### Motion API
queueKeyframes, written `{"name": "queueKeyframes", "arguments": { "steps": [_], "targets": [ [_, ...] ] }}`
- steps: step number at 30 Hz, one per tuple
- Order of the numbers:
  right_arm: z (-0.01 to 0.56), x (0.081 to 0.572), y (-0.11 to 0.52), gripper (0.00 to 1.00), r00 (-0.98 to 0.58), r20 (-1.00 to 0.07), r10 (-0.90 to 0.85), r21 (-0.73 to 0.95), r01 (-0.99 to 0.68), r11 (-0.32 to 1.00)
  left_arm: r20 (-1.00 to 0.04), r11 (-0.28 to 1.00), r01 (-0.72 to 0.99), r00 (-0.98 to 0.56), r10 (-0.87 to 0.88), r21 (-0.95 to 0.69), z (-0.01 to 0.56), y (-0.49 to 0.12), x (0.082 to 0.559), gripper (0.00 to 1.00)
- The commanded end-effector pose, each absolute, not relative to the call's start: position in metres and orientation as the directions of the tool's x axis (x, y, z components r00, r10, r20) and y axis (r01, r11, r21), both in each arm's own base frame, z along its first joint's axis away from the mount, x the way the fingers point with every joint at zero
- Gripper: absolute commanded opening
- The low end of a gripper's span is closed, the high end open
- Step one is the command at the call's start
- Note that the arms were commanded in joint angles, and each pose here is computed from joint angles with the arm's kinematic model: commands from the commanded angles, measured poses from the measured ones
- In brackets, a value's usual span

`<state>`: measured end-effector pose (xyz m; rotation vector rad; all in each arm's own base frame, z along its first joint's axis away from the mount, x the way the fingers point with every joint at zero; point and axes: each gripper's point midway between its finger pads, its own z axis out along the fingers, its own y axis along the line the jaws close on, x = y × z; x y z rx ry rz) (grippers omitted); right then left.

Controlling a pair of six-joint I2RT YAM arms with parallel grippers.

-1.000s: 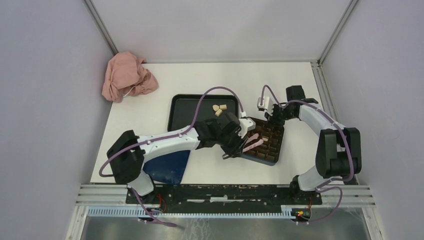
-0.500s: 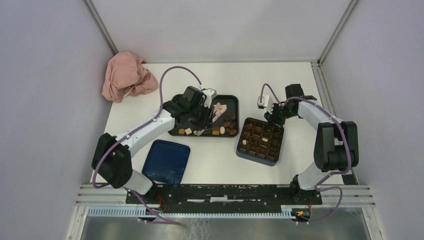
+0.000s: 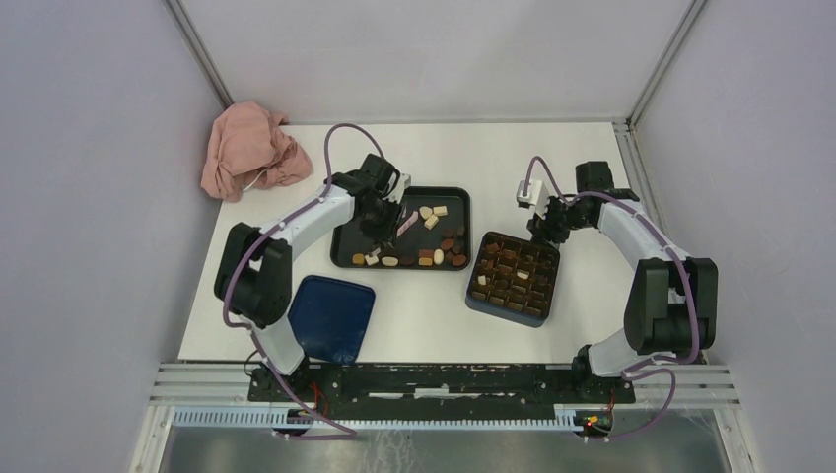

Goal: Pack the chocolate
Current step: Pick up the fake chocolate from the plate.

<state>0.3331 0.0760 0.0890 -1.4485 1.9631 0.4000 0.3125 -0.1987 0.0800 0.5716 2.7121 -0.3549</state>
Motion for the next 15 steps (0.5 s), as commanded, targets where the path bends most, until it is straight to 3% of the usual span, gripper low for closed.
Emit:
{"name": "queueKeyframes", "arguments": {
  "steps": [1,15],
  "targets": [
    [0.111,0.338,0.082,0.56,-0.117,-0.696,-0.709,-0.173,-0.93,0.324,-0.347,0.874,0.477,-0.838,0.42,-0.093,0.076,-0.187,0.325,0.4],
    [0.113,0.335,0.085,0.56,-0.101,-0.702,-0.705,-0.17,-0.937,0.304,-0.326,0.848,0.501,-0.842,0.43,-0.174,0.066,-0.21,0.335,0.39]
  ]
}}
